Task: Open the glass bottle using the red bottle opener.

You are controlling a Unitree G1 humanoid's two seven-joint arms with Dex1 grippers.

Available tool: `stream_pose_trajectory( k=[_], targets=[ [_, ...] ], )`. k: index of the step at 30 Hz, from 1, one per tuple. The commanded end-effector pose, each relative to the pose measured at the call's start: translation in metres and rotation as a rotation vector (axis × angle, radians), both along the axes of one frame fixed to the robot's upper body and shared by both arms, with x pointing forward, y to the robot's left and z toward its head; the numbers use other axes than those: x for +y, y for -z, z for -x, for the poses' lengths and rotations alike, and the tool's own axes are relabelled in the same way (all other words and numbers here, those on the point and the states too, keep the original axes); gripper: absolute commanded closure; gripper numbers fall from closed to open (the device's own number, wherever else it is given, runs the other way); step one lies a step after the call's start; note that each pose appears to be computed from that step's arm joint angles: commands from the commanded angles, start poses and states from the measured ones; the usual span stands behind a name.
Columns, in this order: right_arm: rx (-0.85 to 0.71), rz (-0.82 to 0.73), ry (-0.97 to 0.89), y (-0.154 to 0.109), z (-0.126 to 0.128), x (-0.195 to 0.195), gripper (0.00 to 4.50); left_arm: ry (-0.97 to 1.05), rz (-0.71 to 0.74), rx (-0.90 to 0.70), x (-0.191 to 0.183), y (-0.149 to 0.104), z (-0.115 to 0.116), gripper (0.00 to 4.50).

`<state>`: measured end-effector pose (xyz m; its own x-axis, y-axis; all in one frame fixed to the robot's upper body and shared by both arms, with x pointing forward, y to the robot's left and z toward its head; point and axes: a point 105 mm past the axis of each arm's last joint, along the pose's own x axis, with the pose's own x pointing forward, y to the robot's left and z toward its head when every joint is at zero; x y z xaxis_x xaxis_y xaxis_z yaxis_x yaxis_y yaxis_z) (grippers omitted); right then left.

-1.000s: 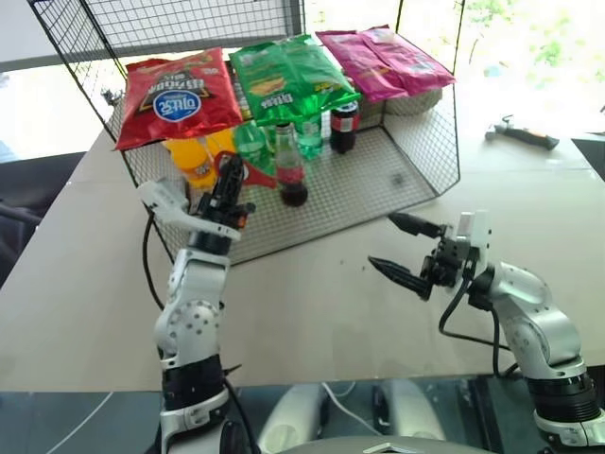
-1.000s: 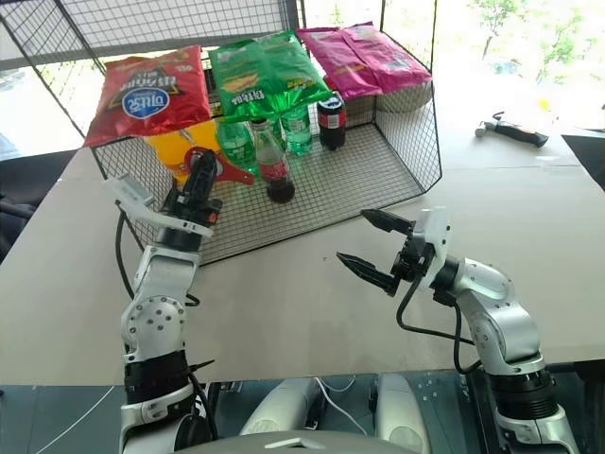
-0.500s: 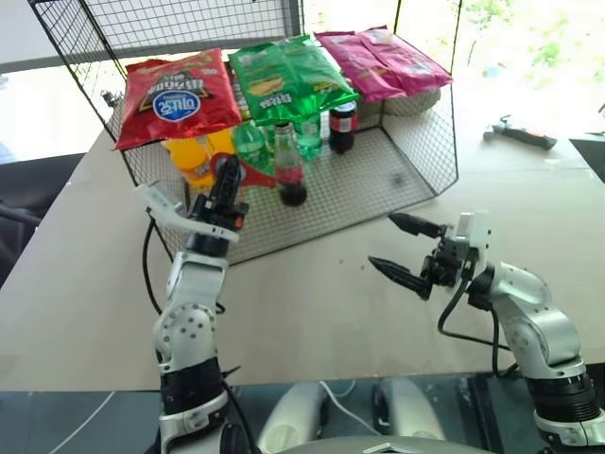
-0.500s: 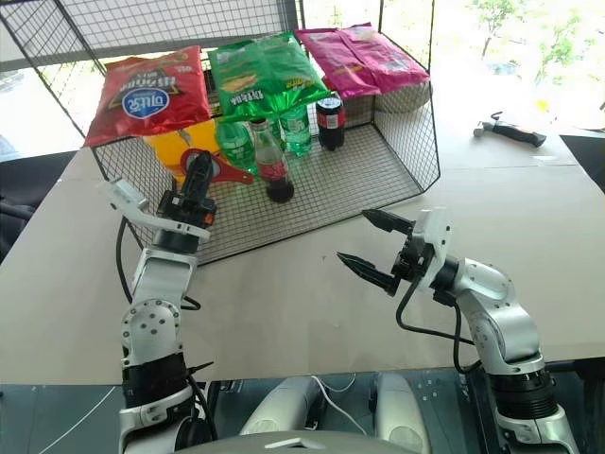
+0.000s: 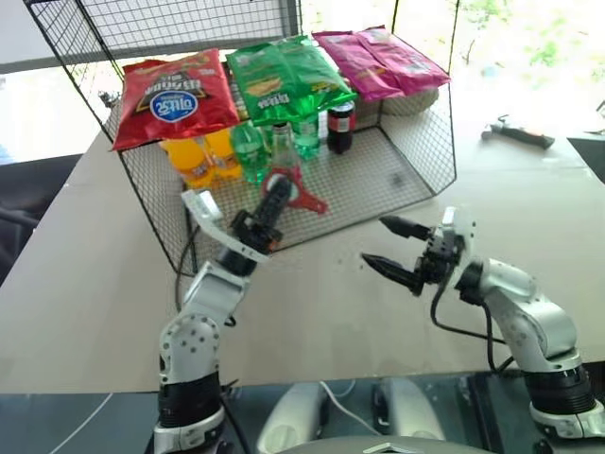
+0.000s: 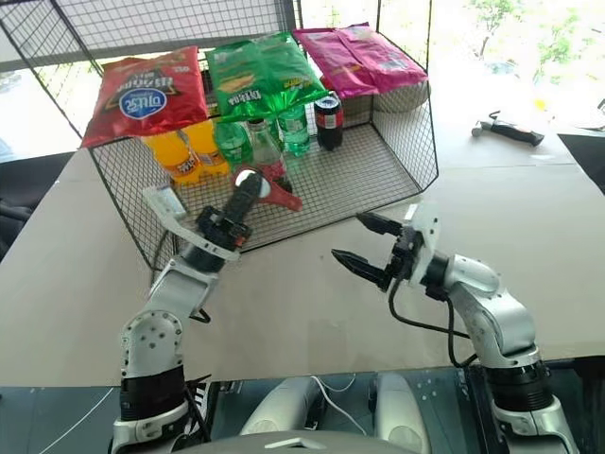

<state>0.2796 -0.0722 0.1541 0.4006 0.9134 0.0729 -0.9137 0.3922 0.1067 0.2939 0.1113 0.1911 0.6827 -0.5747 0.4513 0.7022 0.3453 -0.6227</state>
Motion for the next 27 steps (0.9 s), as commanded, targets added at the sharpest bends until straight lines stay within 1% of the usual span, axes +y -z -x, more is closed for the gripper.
stream_pose_trajectory(
  k=[1,5,8,10,18,20,21,22,24,25,26,27],
  targets=[
    [0.071,-0.027,-0.123,-0.017,0.009,0.022,0.0,0.144,-0.006,-0.049,-0.018,-0.01,0.015,4.39],
    [0.148,-0.037,-0.231,-0.023,0.015,0.035,0.0,0.207,-0.025,-0.044,-0.024,-0.008,0.016,4.39],
    [0.204,-0.062,-0.334,-0.032,0.025,0.04,0.0,0.24,-0.04,-0.04,-0.028,-0.006,0.016,4.39],
    [0.236,-0.047,-0.392,-0.035,0.031,0.041,0.0,0.256,-0.052,-0.037,-0.029,-0.004,0.017,4.39],
    [0.288,-0.057,-0.466,-0.043,0.037,0.042,0.0,0.306,-0.075,-0.025,-0.032,0.003,0.021,4.39],
    [0.298,-0.061,-0.48,-0.044,0.038,0.041,0.55,0.324,-0.09,-0.016,-0.032,0.007,0.023,4.5],
    [0.302,-0.057,-0.485,-0.043,0.039,0.04,1.18,0.329,-0.093,-0.014,-0.032,0.008,0.023,4.5],
    [0.305,-0.054,-0.487,-0.043,0.039,0.04,1.18,0.335,-0.094,-0.01,-0.031,0.009,0.024,4.5],
    [0.313,-0.054,-0.493,-0.042,0.039,0.04,2.12,0.352,-0.104,-0.005,-0.031,0.011,0.025,4.5],
    [0.317,-0.054,-0.499,-0.042,0.039,0.039,2.44,0.361,-0.111,-0.004,-0.031,0.012,0.026,4.5],
    [0.32,-0.051,-0.507,-0.042,0.04,0.039,3.06,0.366,-0.114,-0.003,-0.031,0.013,0.027,4.5],
    [0.322,-0.049,-0.512,-0.042,0.041,0.039,3.58,0.369,-0.116,-0.002,-0.03,0.013,0.027,4.5]
  ],
)
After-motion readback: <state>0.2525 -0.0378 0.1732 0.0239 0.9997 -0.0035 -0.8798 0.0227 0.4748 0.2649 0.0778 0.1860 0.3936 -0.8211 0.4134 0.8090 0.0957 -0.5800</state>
